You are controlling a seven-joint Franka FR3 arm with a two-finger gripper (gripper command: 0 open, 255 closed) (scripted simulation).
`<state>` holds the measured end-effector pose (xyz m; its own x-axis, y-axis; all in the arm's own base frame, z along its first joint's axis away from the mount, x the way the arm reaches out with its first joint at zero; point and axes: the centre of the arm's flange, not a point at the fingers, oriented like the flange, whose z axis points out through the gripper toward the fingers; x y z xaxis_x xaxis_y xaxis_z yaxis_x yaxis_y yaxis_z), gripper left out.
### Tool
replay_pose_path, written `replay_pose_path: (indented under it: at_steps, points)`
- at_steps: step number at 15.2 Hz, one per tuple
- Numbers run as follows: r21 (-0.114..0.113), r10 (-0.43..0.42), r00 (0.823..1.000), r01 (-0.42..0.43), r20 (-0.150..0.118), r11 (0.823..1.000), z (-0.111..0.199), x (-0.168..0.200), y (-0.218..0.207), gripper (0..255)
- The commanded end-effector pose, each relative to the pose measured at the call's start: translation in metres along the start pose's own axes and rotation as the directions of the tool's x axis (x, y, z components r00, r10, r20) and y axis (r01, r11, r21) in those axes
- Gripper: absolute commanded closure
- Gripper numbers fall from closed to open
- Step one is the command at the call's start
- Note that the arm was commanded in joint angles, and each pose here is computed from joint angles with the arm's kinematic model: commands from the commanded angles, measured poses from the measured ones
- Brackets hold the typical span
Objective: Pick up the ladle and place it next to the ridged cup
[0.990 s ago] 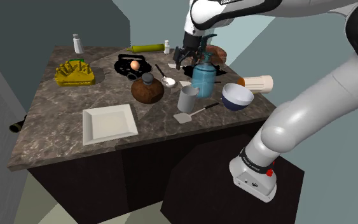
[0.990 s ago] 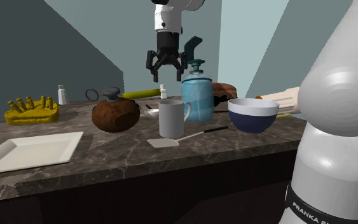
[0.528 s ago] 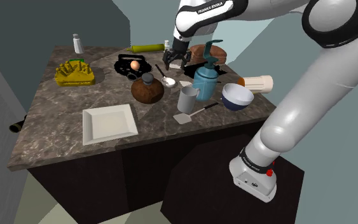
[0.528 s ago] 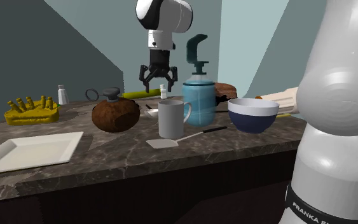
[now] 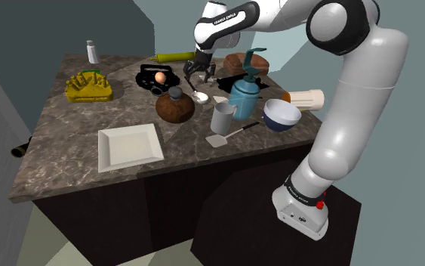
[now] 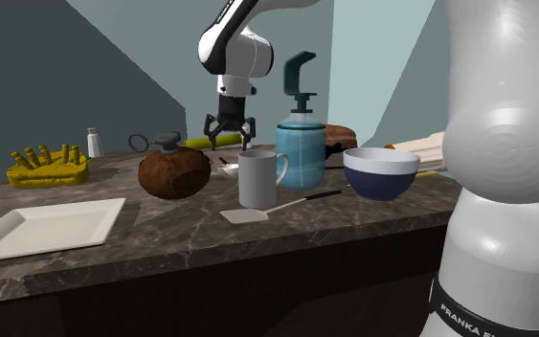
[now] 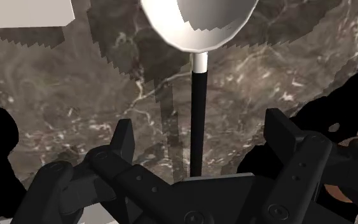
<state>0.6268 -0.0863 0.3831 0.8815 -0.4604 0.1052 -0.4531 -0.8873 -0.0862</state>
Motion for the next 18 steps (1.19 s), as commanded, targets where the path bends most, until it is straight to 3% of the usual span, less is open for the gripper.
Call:
replay_pose_path:
  at_steps: [1, 9, 16, 17, 18]
  points:
    - [0.008, 0.025, 1.0, -0.025, -0.008, 1.0, 0.013, 0.017, -0.003, 0]
    - [0.007, 0.025, 1.0, -0.025, -0.008, 1.0, 0.053, 0.017, -0.004, 0]
    - [0.007, 0.025, 1.0, -0.025, -0.008, 1.0, 0.053, 0.017, -0.004, 0]
    - [0.007, 0.025, 1.0, -0.025, -0.008, 1.0, 0.053, 0.017, -0.004, 255]
    - [0.007, 0.025, 1.0, -0.025, -0.008, 1.0, 0.053, 0.017, -0.004, 255]
